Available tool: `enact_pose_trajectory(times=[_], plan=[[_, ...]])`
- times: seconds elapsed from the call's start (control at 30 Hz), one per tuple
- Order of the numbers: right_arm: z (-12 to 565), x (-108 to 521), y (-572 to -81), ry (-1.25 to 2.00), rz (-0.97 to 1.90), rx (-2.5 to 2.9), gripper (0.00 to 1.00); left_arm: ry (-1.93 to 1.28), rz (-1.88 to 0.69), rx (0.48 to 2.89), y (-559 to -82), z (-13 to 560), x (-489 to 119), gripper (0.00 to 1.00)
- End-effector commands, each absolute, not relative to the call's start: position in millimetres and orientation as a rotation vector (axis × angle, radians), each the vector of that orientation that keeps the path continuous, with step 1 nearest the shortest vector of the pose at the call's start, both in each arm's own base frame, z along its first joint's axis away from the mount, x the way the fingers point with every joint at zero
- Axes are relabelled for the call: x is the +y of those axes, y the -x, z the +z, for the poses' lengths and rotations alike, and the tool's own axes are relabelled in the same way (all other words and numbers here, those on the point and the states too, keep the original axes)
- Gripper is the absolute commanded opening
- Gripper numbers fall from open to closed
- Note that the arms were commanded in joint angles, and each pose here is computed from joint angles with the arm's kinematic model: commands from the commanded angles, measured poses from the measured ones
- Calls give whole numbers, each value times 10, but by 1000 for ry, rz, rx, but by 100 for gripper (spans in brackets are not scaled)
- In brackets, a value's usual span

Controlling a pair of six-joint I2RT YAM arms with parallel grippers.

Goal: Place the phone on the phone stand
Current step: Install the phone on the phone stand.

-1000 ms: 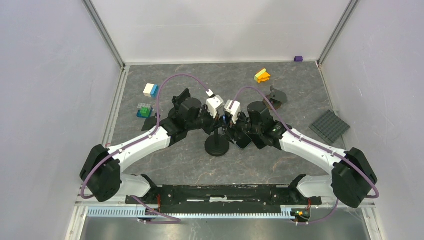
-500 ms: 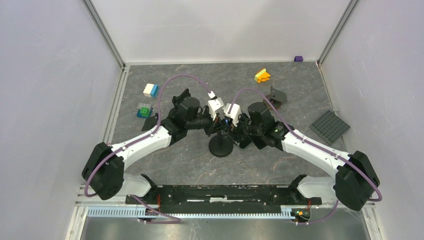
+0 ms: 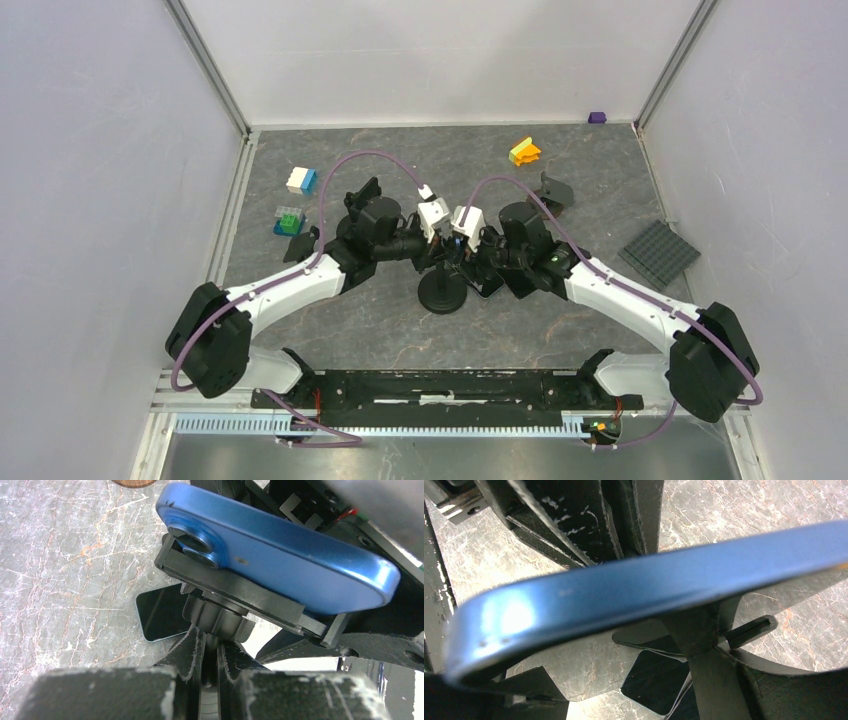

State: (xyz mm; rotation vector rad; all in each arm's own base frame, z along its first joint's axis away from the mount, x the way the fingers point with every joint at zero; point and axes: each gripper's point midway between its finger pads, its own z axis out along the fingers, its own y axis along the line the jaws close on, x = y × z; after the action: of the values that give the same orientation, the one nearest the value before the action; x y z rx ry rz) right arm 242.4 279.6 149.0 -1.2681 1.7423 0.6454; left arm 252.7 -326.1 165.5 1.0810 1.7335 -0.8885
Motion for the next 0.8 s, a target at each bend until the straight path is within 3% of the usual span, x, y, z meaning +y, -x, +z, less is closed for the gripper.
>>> enact_pose_trajectory(times=[0.0, 0.07, 0.37, 0.63, 0.77], plan=[[2361, 3311, -1856, 1422, 971, 1230, 47, -1021, -785, 1784, -2742, 1429, -3210, 2], [2368, 3288, -1873, 1415, 966, 1234, 54, -1019, -785, 1784, -2745, 1428, -3205, 2], [2401, 3148, -1952, 1378, 933, 1246, 72, -1009, -794, 1782, -2757, 1428, -3171, 2], [2399, 3048, -2009, 1354, 913, 1264, 96, -1003, -791, 1777, -2770, 1452, -3167, 2], [2365, 3009, -2016, 1358, 902, 1274, 98, -1001, -793, 1776, -2767, 1454, -3166, 2]])
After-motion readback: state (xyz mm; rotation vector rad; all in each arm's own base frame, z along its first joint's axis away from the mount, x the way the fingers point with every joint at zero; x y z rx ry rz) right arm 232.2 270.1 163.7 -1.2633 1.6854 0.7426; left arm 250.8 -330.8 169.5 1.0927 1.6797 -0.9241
